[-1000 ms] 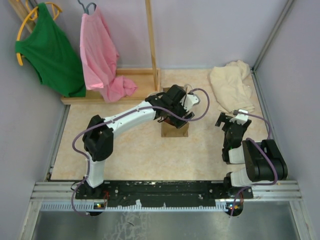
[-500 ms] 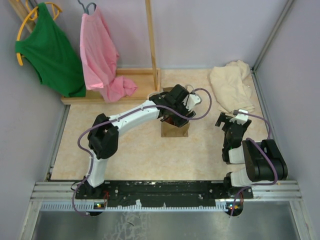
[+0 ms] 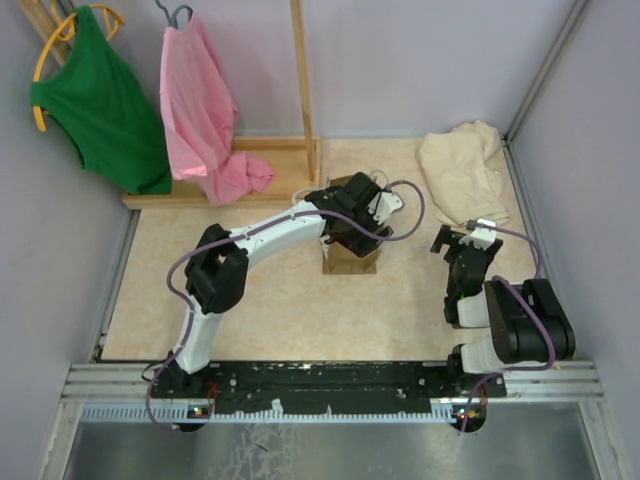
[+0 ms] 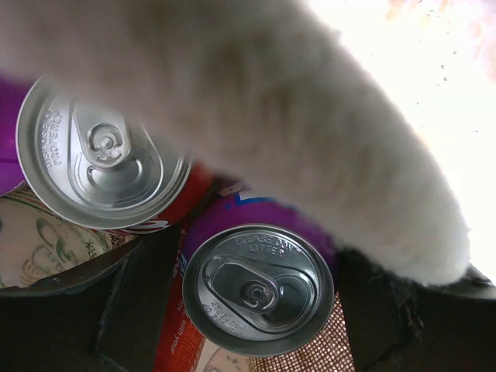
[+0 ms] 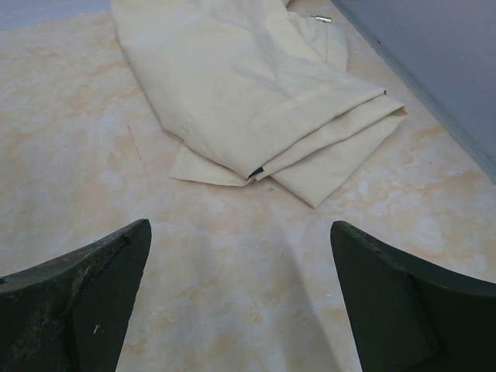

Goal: Take the beverage out of the canvas bag

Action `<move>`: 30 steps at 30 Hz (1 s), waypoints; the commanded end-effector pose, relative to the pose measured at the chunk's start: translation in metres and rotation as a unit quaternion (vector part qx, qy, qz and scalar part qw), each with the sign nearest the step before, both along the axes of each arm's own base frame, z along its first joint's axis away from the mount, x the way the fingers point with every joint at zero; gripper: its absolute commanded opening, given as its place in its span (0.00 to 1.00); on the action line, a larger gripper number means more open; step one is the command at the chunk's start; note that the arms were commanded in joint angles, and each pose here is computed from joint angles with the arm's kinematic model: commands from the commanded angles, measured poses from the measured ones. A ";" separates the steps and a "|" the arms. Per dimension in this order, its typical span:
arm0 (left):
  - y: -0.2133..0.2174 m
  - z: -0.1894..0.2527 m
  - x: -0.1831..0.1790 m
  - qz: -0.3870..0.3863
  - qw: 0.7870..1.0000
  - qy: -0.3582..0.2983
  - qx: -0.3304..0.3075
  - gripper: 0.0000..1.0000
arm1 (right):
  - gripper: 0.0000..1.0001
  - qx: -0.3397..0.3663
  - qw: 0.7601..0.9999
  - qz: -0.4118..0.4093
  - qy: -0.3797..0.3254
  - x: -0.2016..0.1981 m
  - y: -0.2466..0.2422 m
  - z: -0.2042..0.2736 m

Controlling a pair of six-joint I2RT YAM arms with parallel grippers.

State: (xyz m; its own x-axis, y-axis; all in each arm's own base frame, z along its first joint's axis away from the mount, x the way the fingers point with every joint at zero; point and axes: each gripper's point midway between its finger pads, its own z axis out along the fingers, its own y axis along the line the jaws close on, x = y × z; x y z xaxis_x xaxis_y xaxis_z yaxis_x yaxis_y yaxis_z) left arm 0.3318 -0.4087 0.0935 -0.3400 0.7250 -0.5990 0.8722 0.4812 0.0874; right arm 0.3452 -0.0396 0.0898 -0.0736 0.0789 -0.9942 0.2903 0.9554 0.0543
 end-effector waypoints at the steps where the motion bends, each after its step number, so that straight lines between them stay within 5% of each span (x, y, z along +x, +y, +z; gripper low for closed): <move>1: 0.020 -0.056 -0.013 0.006 0.997 0.044 0.062 0.84 | 0.99 -0.005 1.000 -0.003 -0.031 0.010 0.000 0.018; 4: 0.021 -0.055 -0.011 0.010 0.997 0.043 0.060 0.75 | 0.99 -0.005 1.000 -0.004 -0.031 0.010 -0.001 0.018; 11: 0.015 -0.034 -0.003 0.012 0.999 0.017 0.039 0.00 | 0.99 -0.005 1.000 -0.004 -0.031 0.010 0.000 0.018; 30: 0.014 0.108 0.012 0.004 0.998 -0.062 0.003 0.00 | 0.99 -0.005 1.000 -0.004 -0.031 0.010 0.000 0.019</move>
